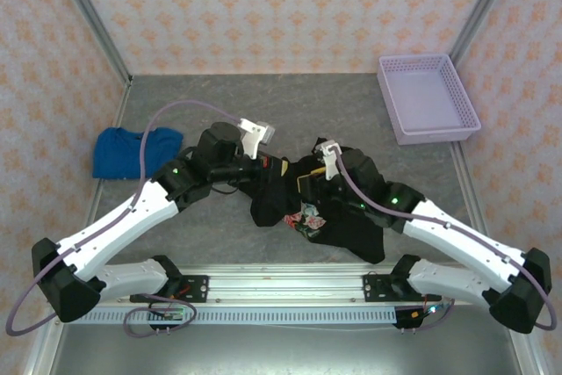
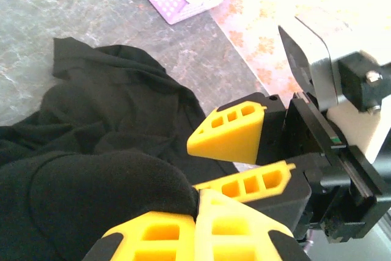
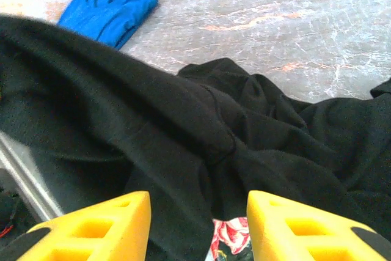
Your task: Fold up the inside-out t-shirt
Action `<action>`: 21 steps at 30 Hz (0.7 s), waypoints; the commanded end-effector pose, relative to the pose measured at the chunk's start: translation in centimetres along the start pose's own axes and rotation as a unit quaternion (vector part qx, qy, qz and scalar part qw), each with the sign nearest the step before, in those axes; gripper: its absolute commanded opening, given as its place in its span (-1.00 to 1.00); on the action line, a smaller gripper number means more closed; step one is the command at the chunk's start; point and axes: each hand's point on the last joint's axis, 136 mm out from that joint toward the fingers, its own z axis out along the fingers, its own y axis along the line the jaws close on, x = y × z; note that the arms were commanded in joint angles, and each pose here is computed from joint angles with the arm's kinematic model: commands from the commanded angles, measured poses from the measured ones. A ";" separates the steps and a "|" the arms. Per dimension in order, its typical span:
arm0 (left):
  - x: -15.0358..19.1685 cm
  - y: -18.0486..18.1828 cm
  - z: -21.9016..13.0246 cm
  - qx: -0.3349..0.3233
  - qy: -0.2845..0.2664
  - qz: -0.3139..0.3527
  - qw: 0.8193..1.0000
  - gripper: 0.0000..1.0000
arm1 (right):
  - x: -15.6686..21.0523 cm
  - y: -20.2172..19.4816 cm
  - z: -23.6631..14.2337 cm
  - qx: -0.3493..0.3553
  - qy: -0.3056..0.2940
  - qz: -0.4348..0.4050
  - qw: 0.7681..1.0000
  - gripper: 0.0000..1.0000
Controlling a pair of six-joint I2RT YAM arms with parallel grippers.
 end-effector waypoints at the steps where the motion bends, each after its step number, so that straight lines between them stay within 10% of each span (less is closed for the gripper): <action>1: 0.0 -1.0 -0.4 0.016 0.027 -0.035 0.999 -1.00 | 0.7 1.2 -0.4 -0.031 -0.004 -0.027 0.999 -0.08; 12: 0.3 -0.9 -0.4 0.019 0.034 -0.050 0.998 -1.00 | 3.9 3.4 3.3 -0.067 0.022 -0.019 0.997 -0.38; 21: 0.3 -0.7 -0.3 0.017 0.032 -0.052 0.998 -1.00 | 4.0 2.4 4.3 -0.014 0.024 -0.049 0.998 -0.19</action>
